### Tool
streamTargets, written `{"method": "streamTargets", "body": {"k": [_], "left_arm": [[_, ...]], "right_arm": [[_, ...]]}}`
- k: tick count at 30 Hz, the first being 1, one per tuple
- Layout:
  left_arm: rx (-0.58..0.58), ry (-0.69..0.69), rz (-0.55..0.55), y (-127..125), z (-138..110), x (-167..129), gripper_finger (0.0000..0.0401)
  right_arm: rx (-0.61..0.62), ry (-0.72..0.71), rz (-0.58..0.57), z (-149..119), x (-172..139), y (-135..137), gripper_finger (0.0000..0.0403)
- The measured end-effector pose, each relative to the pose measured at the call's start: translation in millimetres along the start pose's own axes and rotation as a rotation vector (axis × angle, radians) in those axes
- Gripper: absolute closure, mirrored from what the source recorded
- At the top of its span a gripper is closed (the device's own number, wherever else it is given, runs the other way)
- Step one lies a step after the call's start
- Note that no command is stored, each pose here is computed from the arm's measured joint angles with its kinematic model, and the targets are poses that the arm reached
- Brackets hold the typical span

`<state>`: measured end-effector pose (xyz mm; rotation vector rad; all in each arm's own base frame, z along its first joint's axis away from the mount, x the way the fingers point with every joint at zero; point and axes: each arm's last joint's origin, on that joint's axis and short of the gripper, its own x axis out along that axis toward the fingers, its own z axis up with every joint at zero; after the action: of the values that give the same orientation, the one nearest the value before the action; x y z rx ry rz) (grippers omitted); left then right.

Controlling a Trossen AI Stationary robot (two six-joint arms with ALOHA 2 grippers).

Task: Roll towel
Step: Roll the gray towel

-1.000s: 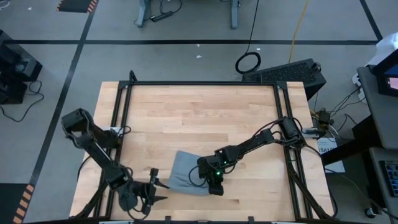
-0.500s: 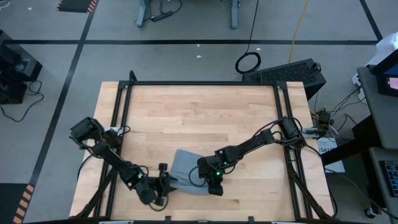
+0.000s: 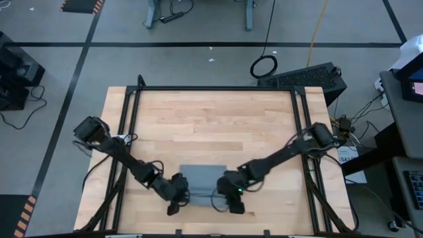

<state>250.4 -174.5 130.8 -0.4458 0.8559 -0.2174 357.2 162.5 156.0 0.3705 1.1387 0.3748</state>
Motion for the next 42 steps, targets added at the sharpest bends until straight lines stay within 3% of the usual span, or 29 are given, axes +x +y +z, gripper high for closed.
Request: {"method": "streamTargets", "body": {"k": [4, 9, 12, 17, 20, 24, 27, 30, 39, 42], "left_arm": [[-0.030, -0.025, -0.030, 3, 13, -8, 0.0392], [-0.080, -0.014, -0.051, 10, 19, -10, 0.0393], [-0.145, -0.016, -0.054, 16, 12, -9, 0.0393], [-0.205, -0.091, -0.129, 19, 6, -11, 0.0393], [-0.219, -0.096, -0.114, 24, 0, -11, 0.0393], [-0.251, -0.080, -0.095, 30, -8, -11, 0.0393], [-0.255, -0.087, -0.106, 32, -12, -12, 0.0393], [-0.255, -0.083, -0.101, 35, -15, -13, 0.0393], [-0.236, -0.065, -0.072, 37, -20, -13, 0.0383], [-0.184, -0.076, -0.049, 35, -23, -13, 0.0368]], "right_arm": [[-0.223, -0.082, -0.246, -18, -12, 35, 0.0258], [-0.449, -0.268, -0.530, -42, 2, 74, 0.0228], [-0.475, -0.311, -0.643, -55, 13, 82, 0.0214], [-0.498, -0.290, -0.702, -64, 32, 78, 0.0190], [-0.506, -0.289, -0.715, -66, 43, 74, 0.0174], [-0.462, -0.343, -0.814, -68, 49, 68, 0.0160], [-0.441, -0.341, -0.808, -63, 49, 63, 0.0165], [-0.407, -0.319, -0.752, -53, 49, 54, 0.0200], [-0.238, -0.210, -0.430, -18, 43, 17, 0.0382], [-0.126, -0.183, -0.289, -8, 39, 7, 0.0390]]}}
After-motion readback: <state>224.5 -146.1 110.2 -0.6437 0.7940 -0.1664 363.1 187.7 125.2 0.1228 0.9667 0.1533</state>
